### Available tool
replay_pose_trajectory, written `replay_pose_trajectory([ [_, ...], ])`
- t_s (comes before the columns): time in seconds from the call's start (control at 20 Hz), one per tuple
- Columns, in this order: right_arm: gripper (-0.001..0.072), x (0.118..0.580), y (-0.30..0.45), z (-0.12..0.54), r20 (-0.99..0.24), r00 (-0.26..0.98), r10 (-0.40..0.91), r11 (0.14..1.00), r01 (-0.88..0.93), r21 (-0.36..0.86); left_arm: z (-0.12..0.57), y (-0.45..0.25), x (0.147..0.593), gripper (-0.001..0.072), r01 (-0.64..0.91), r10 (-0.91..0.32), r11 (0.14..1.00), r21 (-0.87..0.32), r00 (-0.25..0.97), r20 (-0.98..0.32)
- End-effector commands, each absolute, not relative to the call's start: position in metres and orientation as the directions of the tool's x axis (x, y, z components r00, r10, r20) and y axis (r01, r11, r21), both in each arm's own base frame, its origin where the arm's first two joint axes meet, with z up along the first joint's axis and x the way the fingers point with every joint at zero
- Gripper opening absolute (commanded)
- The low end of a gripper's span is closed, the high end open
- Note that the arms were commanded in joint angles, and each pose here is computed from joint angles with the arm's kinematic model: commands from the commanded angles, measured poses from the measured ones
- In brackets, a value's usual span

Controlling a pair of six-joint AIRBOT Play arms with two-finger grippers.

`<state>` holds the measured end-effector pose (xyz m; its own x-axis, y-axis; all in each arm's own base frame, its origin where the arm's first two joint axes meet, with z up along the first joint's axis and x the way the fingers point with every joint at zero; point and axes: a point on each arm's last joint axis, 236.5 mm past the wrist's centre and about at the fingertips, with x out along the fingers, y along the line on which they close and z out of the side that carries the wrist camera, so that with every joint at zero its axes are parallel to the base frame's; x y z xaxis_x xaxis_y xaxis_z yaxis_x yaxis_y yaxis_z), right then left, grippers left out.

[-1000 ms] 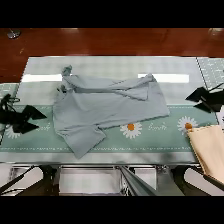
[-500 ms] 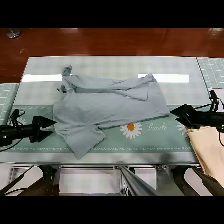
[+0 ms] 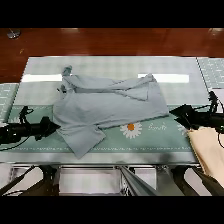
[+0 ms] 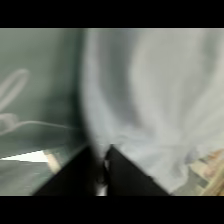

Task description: Fold the shirts.

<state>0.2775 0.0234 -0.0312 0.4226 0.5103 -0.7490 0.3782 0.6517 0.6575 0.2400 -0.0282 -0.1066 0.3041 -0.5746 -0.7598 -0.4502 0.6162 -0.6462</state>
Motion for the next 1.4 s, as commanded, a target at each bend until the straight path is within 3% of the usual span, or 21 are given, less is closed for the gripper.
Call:
replay_pose_trajectory([
  [0.0, 0.0624, 0.284, 0.016, -0.032, -0.751, 0.453, 0.479, 0.648, 0.395, 0.652, -0.103, -0.036, 0.240, 0.0020, -0.418, -0.597, 0.619, -0.665, 0.299, -0.744],
  [0.25, 0.0624, 0.291, -0.022, -0.053, -0.816, 0.470, 0.337, 0.624, 0.537, 0.567, -0.102, -0.037, 0.241, 0.0020, -0.418, -0.600, 0.616, -0.667, 0.300, -0.742],
  [0.4, 0.0624, 0.287, -0.004, -0.080, -0.830, 0.374, 0.413, 0.620, 0.552, 0.557, -0.102, -0.037, 0.240, 0.0020, -0.418, -0.603, 0.615, -0.669, 0.298, -0.740],
  [0.9, 0.0618, 0.358, 0.041, -0.099, -0.819, 0.248, 0.517, 0.668, 0.481, 0.567, -0.097, -0.041, 0.246, 0.0021, -0.419, -0.618, 0.587, -0.693, 0.321, -0.718],
  [0.95, 0.0563, 0.359, 0.050, -0.101, -0.818, 0.223, 0.531, 0.679, 0.466, 0.568, -0.092, -0.043, 0.251, 0.0021, -0.409, -0.626, 0.572, -0.711, 0.343, -0.700],
  [1.0, 0.0348, 0.359, 0.057, -0.101, -0.818, 0.205, 0.537, 0.692, 0.448, 0.567, -0.087, -0.045, 0.256, 0.0021, -0.394, -0.635, 0.558, -0.731, 0.365, -0.681],
  [1.05, 0.0059, 0.361, 0.061, -0.101, -0.824, 0.197, 0.532, 0.718, 0.410, 0.562, -0.083, -0.047, 0.261, 0.0021, -0.391, -0.642, 0.539, -0.746, 0.383, -0.664],
  [1.2, 0.0036, 0.382, 0.060, -0.074, -0.813, 0.227, 0.535, 0.739, 0.340, 0.582, -0.051, -0.051, 0.282, 0.0020, -0.339, -0.678, 0.476, -0.811, 0.446, -0.585],
  [1.35, 0.0036, 0.431, 0.054, 0.016, -0.768, 0.357, 0.531, 0.772, 0.170, 0.613, 0.064, -0.037, 0.346, 0.0020, -0.084, -0.653, 0.432, -0.898, 0.658, -0.376],
])
